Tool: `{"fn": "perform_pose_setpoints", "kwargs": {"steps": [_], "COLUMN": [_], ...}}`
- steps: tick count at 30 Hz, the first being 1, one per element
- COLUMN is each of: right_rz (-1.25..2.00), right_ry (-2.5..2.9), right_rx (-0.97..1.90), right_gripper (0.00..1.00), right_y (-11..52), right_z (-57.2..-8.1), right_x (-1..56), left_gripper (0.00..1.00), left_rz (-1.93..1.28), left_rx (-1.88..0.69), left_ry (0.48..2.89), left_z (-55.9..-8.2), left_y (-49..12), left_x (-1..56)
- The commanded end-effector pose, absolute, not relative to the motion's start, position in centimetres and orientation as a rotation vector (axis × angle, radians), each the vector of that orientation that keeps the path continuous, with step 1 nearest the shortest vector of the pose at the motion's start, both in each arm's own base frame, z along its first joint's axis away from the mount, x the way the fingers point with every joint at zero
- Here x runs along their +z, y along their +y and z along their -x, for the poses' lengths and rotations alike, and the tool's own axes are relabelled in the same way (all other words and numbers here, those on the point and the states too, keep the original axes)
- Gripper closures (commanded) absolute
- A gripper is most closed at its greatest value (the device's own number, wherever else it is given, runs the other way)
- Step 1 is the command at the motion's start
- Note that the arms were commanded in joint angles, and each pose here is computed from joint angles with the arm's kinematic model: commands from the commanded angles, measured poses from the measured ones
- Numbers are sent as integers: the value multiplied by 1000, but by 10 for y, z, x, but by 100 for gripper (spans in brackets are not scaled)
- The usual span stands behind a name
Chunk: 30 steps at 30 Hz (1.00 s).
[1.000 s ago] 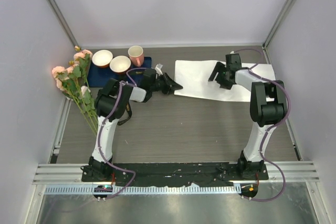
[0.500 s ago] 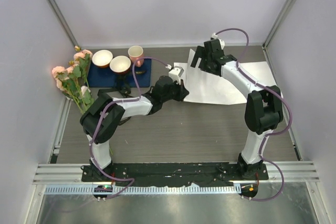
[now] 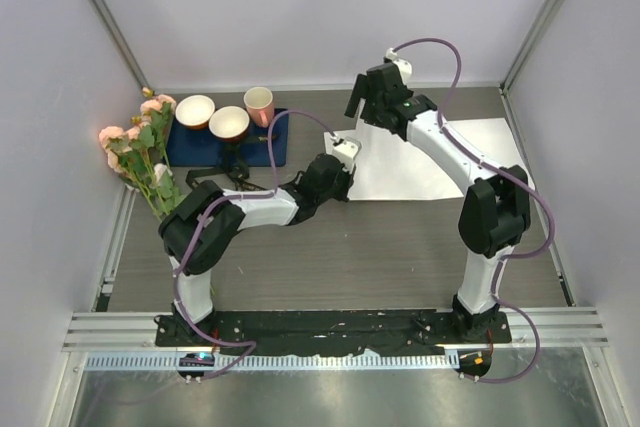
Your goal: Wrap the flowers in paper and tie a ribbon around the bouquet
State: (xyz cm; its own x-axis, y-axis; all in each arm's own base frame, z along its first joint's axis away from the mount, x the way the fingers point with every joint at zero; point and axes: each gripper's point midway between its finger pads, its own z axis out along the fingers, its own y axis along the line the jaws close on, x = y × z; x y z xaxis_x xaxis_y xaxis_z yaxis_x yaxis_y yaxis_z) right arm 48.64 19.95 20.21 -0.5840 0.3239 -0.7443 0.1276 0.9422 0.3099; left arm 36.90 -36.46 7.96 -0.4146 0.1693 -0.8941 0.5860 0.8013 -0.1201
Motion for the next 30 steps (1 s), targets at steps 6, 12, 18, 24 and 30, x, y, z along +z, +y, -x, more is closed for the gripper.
{"fn": "perform_pose_setpoints", "kwargs": {"steps": [6,12,18,24,30], "right_rz": [-328,-265,-313,-436,-523], "right_ry": [2207,2170,2106,2033,1983], "right_rx": [127,21,-47,42,148], "right_gripper": [9,55,100,100,100], "right_y": [206,213,189,153,120], "right_z": [-500,-521,-484,-391,-305], "right_x": [182,181,205,216,200], "left_gripper": [100,100,52,13,0], "left_rz": [-593,-603,-543,-440,-247], "left_rx": [-447,-441,-514,-815,-837], "left_ry": [1889,1862,1881,1860,2257], "left_z": [-377,-371,-356,-310,-328], "left_y": [-373,-376,-369,-355,-329], "left_x": [101,109,127,182,150]}}
